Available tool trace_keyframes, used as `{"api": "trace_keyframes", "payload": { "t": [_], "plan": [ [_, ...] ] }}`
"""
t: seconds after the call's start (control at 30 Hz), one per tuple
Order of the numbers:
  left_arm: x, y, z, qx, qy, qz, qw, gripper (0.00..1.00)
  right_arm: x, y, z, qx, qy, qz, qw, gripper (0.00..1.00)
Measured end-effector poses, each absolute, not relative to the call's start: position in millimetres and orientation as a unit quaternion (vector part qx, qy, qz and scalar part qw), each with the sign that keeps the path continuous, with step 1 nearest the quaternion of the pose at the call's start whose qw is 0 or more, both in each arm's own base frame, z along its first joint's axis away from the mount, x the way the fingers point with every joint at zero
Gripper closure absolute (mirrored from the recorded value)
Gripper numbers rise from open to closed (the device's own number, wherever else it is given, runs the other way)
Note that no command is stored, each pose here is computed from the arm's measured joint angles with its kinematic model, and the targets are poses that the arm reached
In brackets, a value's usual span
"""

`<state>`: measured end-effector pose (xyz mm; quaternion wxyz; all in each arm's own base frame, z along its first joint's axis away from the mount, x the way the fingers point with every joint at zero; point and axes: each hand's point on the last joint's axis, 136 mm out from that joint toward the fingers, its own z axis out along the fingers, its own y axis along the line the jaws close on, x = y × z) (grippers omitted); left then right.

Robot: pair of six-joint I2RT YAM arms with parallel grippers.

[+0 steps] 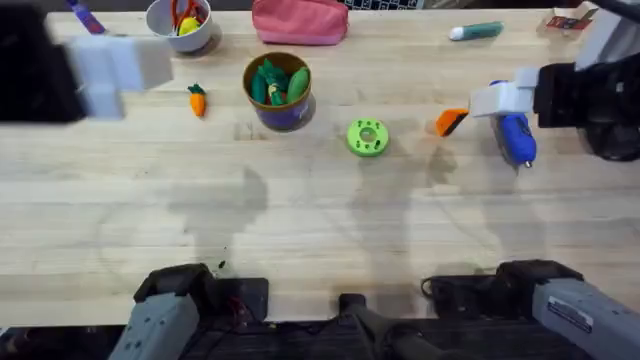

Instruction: Pick up the gripper from the table and insert it into the empty holder that is missing its gripper. Then pick up a screw, insert it into the mounting hole, and use the screwdriver to tighten it. Finally, clean up the table by picking up the vegetable and placing it into the bucket.

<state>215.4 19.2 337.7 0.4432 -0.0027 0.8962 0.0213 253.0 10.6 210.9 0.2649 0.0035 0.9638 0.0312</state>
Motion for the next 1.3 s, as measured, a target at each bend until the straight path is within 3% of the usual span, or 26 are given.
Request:
{"api": "trace_keyframes", "payload": {
  "t": [0.17, 0.37, 0.53, 0.8, 0.97, 1.3],
  "plan": [
    [173, 13, 361, 0.0, 0.864, 0.03, 0.502, 0.015, 253, 11, 211, 0.004, 0.964, 0.031, 0.265, 0.008],
    [131, 6, 342, -0.002, 0.877, 0.026, 0.479, 0.015, 253, 11, 211, 0.004, 0.964, 0.031, 0.265, 0.008],
    [120, 3, 337, 0.0, 0.88, 0.021, 0.475, 0.015, 253, 11, 211, 0.004, 0.964, 0.031, 0.265, 0.008],
    [150, 5, 304, 0.002, 0.889, 0.013, 0.459, 0.016, 253, 11, 211, 0.004, 0.964, 0.031, 0.265, 0.008],
    [183, 2, 283, 0.022, 0.863, 0.007, 0.504, 0.014, 253, 11, 211, 0.004, 0.964, 0.031, 0.265, 0.008],
    [208, -20, 247, 0.075, 0.79, -0.025, 0.608, 0.015, 253, 11, 211, 0.004, 0.964, 0.031, 0.265, 0.009]
  ]
}}
